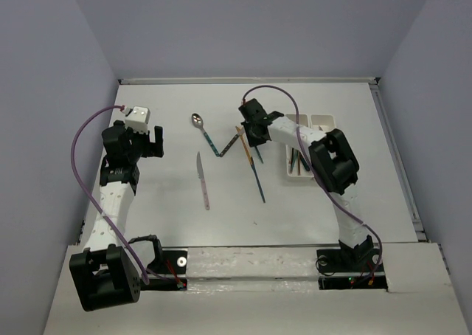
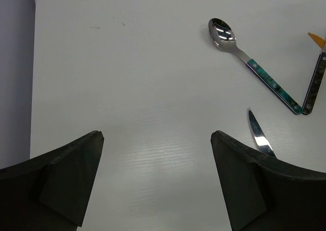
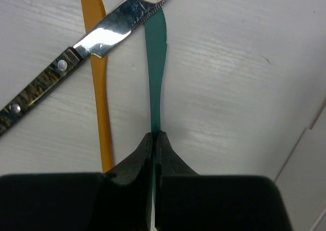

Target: Sort the eating utensils into containers

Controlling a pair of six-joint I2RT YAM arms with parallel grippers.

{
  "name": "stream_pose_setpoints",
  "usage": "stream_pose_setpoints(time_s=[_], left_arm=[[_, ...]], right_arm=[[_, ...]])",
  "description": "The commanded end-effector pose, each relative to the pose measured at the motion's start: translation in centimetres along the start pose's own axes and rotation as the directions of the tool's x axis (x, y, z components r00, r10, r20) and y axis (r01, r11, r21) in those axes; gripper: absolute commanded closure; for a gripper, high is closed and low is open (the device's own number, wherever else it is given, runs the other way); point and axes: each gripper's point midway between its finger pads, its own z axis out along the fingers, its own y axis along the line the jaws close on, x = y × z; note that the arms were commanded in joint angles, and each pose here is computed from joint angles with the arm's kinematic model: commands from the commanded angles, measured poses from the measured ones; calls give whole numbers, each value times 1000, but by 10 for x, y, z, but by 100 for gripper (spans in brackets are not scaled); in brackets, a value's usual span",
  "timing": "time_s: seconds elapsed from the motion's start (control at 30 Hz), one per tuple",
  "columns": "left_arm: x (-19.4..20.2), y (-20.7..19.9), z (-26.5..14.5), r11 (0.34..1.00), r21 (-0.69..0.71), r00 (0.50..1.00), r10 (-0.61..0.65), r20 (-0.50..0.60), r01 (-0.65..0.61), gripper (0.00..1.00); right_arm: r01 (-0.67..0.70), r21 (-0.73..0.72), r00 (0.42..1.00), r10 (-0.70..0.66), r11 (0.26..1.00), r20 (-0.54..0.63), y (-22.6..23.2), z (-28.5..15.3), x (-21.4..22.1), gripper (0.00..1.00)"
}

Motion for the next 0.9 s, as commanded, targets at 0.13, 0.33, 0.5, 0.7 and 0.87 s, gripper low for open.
stream_pose_setpoints(time_s=[0.13, 0.33, 0.5, 0.7, 0.87], left_arm=[[-13, 6, -4, 999, -26, 998, 25, 56, -23, 1], [-16, 5, -5, 999, -23, 998, 25, 65, -23, 1], [-18, 6, -6, 999, -25, 997, 24, 68, -22, 1], [-19, 5, -8, 999, -25, 997, 25, 71, -23, 1], [-18, 5, -7, 999, -24, 997, 25, 69, -23, 1]], right_arm=[[-54, -168, 924, 113, 984, 367, -14, -165, -95, 100], [-80, -124, 903, 124, 989, 412, -58, -221, -80, 100], [-56, -198, 926, 125, 979, 357, -51, -211, -55, 100], [42, -265, 987, 2, 963, 163, -23, -145, -12, 69], [72, -156, 997, -72, 985, 7, -35, -89, 22, 56]])
